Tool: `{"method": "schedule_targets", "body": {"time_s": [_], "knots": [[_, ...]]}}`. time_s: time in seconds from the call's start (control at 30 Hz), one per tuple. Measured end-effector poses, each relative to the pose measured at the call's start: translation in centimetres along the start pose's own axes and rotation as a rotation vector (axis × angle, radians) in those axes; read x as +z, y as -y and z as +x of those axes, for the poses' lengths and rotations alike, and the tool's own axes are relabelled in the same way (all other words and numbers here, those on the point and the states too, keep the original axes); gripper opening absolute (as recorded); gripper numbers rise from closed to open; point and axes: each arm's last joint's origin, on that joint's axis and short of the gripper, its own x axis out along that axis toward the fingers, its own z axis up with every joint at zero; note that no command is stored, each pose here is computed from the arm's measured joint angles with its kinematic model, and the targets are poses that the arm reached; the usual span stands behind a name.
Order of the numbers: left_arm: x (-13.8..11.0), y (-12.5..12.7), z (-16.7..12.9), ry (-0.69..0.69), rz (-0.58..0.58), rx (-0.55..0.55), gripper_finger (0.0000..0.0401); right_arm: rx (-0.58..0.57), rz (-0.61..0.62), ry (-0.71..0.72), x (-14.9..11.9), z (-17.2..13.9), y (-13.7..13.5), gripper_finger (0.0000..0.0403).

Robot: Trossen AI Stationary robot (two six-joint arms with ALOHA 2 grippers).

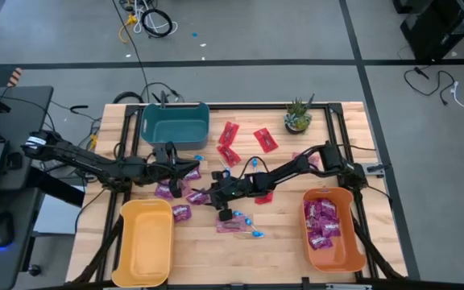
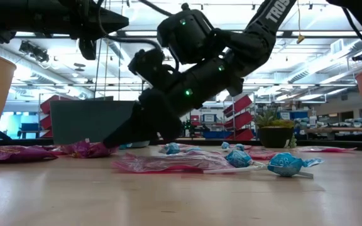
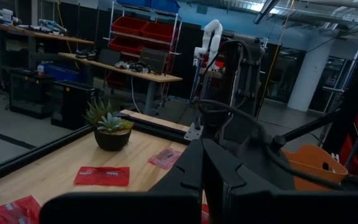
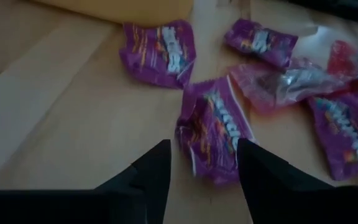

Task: Sort candy
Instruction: Put the purple candy into the orange bin

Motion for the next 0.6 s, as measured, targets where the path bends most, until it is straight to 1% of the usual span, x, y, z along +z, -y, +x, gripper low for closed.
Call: {"method": "schedule_targets", "body": {"time_s": [0.3,0.43,0.6], "knots": [[0.0,0.0,0.0,0.0,-0.001,0.0,0.0006,-0.008,0.03,-0.015,-0.23,0.0,0.55,0.0161],[0.0,0.0,0.0,0.0,-0.001,0.0,0.0006,-0.012,0.034,-0.027,-0.4,0.0,0.84,0.0137],[0.0,0.0,0.0,0.0,-0.001,0.0,0.0006,-0.004,0.029,-0.039,-0.51,-0.01,0.79,0.0089]]}}
